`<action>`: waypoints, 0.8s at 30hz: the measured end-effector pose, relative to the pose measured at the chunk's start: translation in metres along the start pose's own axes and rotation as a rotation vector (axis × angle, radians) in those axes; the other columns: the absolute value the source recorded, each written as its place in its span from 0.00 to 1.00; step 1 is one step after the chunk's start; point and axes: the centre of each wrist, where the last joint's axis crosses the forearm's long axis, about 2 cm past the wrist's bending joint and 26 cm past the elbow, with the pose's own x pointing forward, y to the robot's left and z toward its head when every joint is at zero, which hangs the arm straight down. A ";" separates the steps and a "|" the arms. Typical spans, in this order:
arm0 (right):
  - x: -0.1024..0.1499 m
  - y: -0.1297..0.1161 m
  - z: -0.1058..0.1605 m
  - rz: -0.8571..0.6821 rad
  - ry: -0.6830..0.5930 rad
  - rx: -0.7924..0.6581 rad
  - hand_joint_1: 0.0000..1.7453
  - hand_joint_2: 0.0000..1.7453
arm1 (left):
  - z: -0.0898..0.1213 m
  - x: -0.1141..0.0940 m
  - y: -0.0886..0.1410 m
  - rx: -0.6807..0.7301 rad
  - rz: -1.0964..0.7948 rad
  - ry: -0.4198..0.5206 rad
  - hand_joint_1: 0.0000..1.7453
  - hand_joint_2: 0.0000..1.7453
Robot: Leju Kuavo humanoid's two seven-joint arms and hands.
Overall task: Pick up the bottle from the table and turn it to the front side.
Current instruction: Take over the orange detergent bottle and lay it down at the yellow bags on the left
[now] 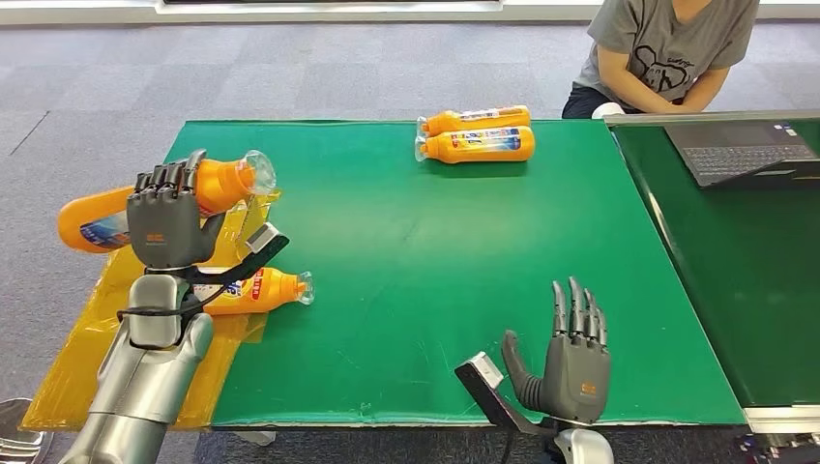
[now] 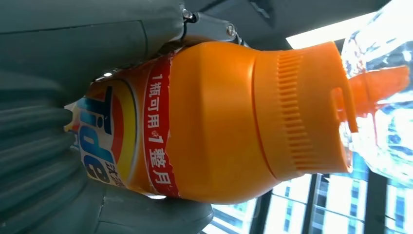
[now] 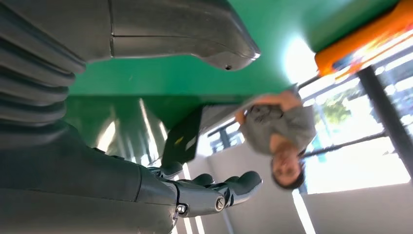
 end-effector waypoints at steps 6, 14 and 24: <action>-0.006 -0.029 0.008 0.047 0.050 -0.101 0.00 1.00 | 0.015 -0.025 0.011 0.043 -0.017 0.091 1.00 1.00; -0.015 -0.039 0.005 0.063 0.079 -0.141 0.00 1.00 | 0.031 -0.045 0.017 0.051 -0.044 0.125 1.00 1.00; -0.022 -0.040 0.006 0.080 0.092 -0.148 0.00 1.00 | 0.048 -0.050 0.010 -0.107 -0.035 0.058 1.00 1.00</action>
